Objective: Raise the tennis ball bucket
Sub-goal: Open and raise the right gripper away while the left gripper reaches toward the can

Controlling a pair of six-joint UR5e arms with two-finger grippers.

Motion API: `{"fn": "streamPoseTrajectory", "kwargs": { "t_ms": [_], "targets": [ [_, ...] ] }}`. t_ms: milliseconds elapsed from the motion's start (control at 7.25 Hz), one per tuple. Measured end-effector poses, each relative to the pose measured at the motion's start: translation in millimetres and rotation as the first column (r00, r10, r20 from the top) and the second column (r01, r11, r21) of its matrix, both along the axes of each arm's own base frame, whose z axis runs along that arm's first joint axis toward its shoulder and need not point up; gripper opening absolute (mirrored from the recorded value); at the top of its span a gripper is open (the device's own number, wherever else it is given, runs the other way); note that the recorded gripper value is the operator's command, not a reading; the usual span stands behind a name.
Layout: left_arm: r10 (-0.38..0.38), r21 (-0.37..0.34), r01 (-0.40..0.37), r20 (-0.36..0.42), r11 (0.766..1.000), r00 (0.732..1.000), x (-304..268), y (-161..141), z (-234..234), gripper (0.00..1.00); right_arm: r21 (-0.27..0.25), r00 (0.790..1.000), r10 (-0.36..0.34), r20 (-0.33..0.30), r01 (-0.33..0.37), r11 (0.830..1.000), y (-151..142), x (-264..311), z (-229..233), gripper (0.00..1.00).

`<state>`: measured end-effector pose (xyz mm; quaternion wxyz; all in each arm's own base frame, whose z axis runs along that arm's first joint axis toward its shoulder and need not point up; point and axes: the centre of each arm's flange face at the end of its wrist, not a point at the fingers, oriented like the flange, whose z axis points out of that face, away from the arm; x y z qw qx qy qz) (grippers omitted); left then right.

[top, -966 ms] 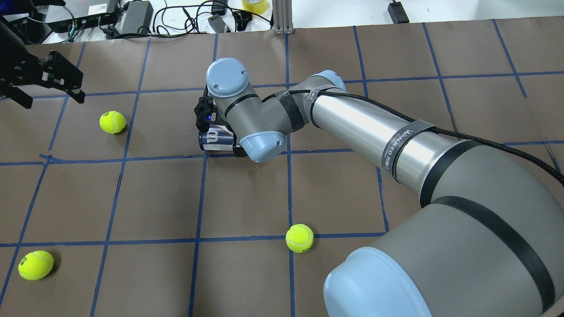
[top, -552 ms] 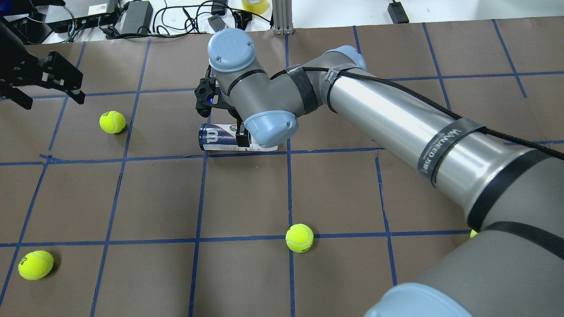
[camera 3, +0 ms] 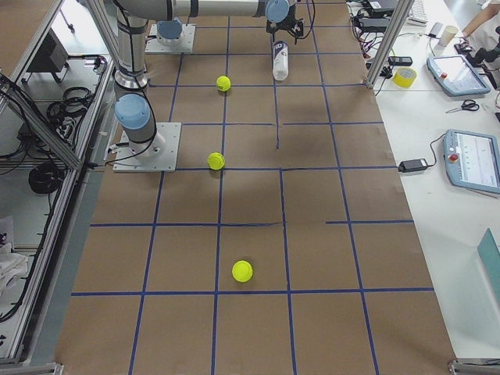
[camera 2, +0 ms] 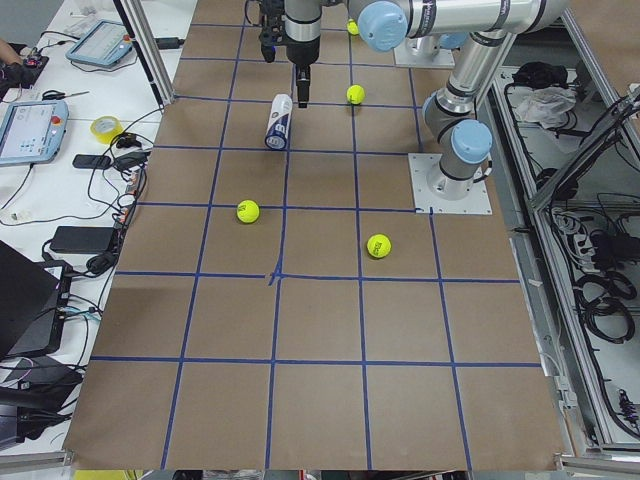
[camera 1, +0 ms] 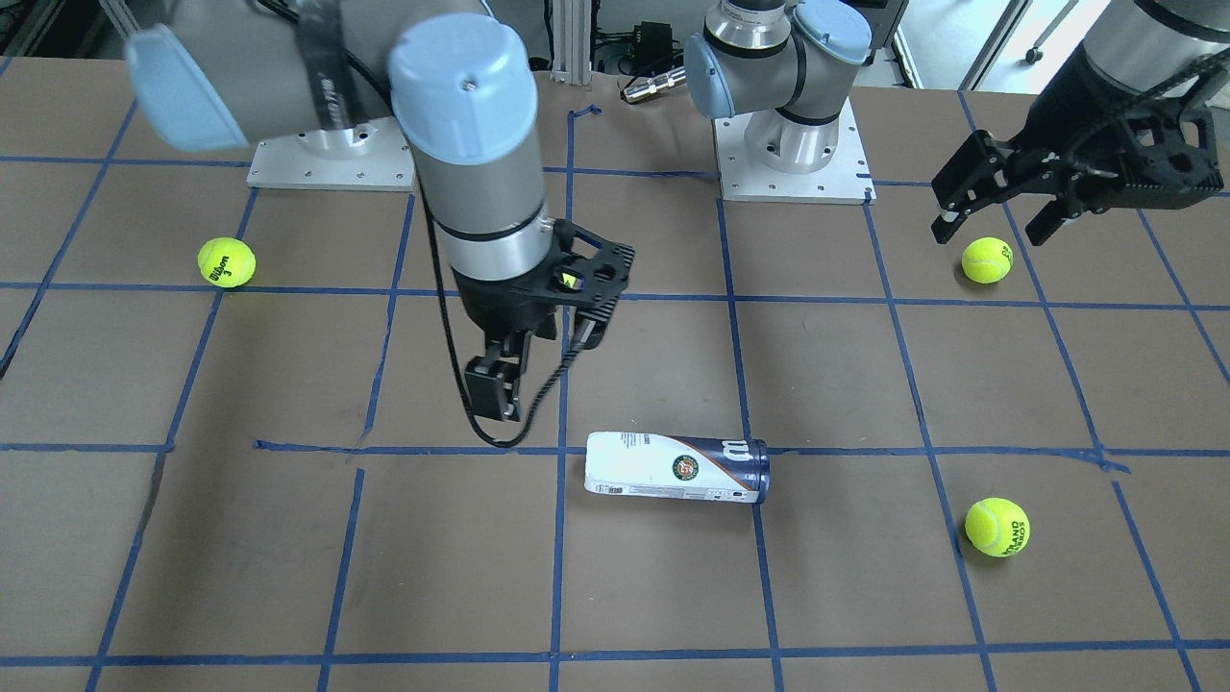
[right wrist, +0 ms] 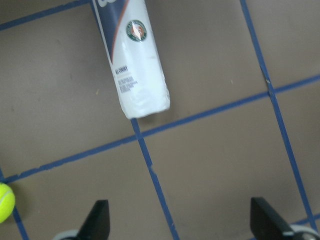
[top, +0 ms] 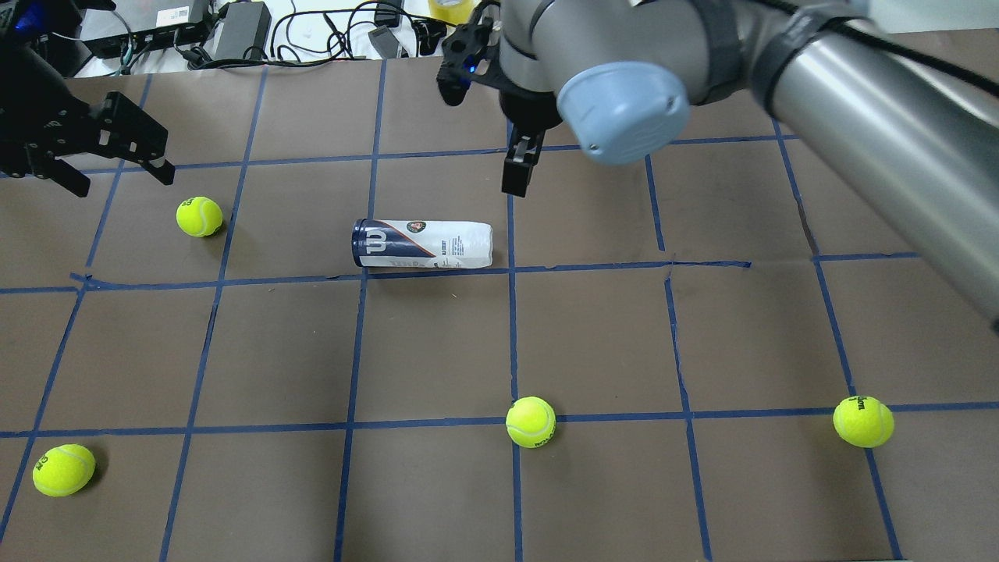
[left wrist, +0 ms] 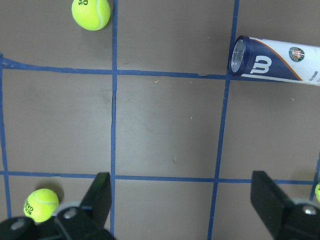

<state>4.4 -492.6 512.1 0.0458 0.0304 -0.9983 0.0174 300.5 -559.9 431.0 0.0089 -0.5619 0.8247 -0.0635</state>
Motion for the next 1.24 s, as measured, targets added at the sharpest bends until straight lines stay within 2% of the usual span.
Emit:
{"fn": "streamPoseTrajectory", "kwargs": {
  "t_ms": [138,276,414,552,690,828,966,1103,1241],
  "targets": [
    [-0.007,-0.015,0.007,-0.054,1.000,0.998,-3,-9,-16,1.00,0.027,0.994,-0.109,0.005,0.109,0.994,1,-44,24,1.00],
    [-0.017,-0.033,0.013,-0.100,0.999,0.995,-5,-19,-39,1.00,0.049,0.978,-0.207,0.000,0.206,0.977,9,-79,46,1.00],
    [-0.020,-0.039,0.014,-0.145,0.999,0.989,-7,-26,-63,1.00,0.060,0.953,-0.303,-0.004,0.303,0.951,19,-105,65,1.00],
    [-0.018,-0.039,0.011,-0.200,0.999,0.980,-11,-32,-86,1.00,0.069,0.916,-0.401,-0.009,0.400,0.914,25,-125,76,1.00],
    [-0.015,-0.039,0.004,-0.263,0.999,0.965,-14,-41,-106,1.00,0.064,0.870,-0.493,-0.022,0.494,0.867,27,-146,84,1.00],
    [-0.019,-0.043,0.005,-0.330,0.999,0.944,-17,-53,-126,1.00,0.044,0.807,-0.589,-0.038,0.590,0.806,28,-165,92,1.00],
    [-0.040,-0.045,0.025,-0.383,0.999,0.923,-18,-64,-147,1.00,0.014,0.716,-0.696,-0.052,0.698,0.716,31,-176,99,1.00],
    [-0.078,-0.056,0.061,-0.410,0.997,0.909,-18,-71,-171,1.00,-0.011,0.611,-0.789,-0.064,0.790,0.613,35,-182,102,1.00],
    [-0.122,-0.072,0.101,-0.424,0.992,0.898,-19,-75,-196,1.00,-0.017,0.532,-0.844,-0.070,0.845,0.535,42,-185,100,1.00]
  ]
}}
